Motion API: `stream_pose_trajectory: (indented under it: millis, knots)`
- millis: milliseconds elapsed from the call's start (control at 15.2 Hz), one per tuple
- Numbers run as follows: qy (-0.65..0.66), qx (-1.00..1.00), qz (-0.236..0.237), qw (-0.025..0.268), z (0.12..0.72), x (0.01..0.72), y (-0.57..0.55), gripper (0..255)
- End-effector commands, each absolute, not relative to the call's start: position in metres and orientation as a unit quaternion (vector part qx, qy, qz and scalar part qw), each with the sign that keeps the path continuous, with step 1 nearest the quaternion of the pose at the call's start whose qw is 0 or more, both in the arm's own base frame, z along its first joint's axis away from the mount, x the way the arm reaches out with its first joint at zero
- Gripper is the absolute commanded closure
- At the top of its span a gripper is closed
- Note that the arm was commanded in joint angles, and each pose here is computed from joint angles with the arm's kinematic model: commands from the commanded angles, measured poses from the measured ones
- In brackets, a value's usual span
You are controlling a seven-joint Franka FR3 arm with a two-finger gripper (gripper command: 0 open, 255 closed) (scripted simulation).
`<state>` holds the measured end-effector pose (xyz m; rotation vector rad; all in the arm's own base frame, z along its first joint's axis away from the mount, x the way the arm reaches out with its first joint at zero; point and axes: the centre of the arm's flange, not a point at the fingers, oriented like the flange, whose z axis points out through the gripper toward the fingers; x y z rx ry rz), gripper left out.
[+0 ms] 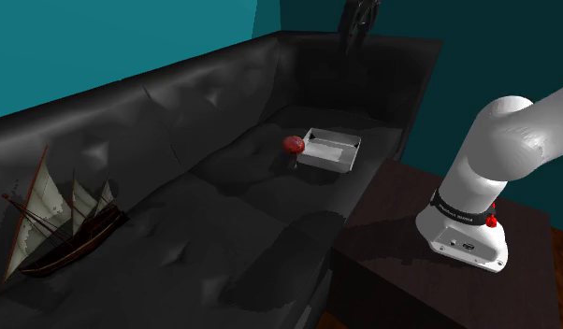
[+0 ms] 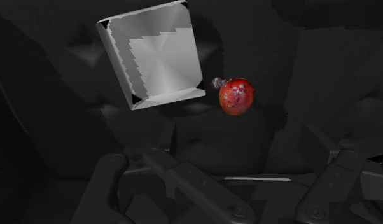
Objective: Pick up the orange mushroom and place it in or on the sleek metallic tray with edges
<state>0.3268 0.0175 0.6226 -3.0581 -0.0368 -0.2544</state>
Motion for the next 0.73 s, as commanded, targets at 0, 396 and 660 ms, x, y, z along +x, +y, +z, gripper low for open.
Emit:
stream_pose_trajectory:
  millis: [0,396,660]
  knots:
    - [-0.012,-0.996,-0.083,0.036,0.623,0.327,0.017,0]
    - [-0.021,-0.994,-0.019,0.106,0.558,0.394,-0.006,0]
    - [-0.026,-0.988,0.023,0.151,0.509,0.434,-0.015,0]
